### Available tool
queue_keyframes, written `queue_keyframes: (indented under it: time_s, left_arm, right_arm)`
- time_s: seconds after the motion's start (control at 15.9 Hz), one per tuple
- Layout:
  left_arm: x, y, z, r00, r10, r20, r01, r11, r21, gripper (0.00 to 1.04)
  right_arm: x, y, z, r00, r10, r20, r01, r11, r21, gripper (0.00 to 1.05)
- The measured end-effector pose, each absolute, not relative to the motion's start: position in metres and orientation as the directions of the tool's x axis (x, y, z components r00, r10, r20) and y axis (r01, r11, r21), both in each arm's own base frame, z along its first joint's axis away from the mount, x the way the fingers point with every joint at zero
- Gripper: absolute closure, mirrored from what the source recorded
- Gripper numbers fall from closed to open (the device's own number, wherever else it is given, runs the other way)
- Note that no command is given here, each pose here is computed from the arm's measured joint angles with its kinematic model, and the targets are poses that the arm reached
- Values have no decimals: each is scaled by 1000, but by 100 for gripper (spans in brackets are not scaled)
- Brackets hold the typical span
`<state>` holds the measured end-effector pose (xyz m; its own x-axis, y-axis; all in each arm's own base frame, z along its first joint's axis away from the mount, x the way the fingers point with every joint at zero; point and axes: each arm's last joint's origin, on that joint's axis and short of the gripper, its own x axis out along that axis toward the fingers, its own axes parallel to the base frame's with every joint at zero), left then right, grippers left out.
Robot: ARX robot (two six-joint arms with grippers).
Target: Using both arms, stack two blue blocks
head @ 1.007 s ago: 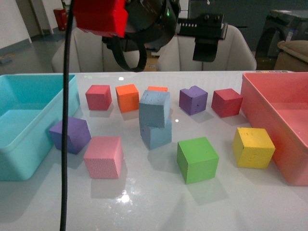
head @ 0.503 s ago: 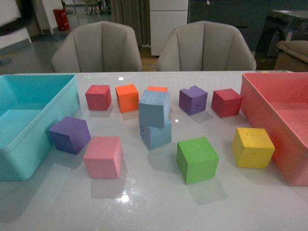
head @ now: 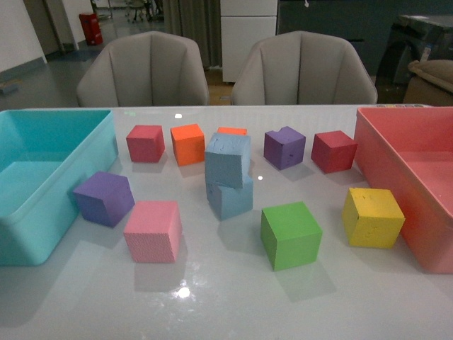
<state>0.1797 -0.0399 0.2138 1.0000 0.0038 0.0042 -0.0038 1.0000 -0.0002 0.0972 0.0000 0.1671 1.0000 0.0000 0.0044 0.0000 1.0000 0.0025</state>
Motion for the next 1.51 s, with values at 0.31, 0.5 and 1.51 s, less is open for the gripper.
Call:
queue_keyframes:
  time_s: [0.31,0.5,1.51]
  left_arm:
    - [158,-22,193,1000,1,-10,-1,1000,3,103]
    - [146,-14,185,1000,5,-9,-5,1000,2,103]
    - [113,0,170,1000,-1,14,1,1000,1,103]
  right_arm:
    - [97,0,167,1000,0,5,0,1000,2,6]
    - [97,0,167,1000,0,5,0,1000,2,6]
    - [97,0,167,1000,0,5,0,1000,2,6]
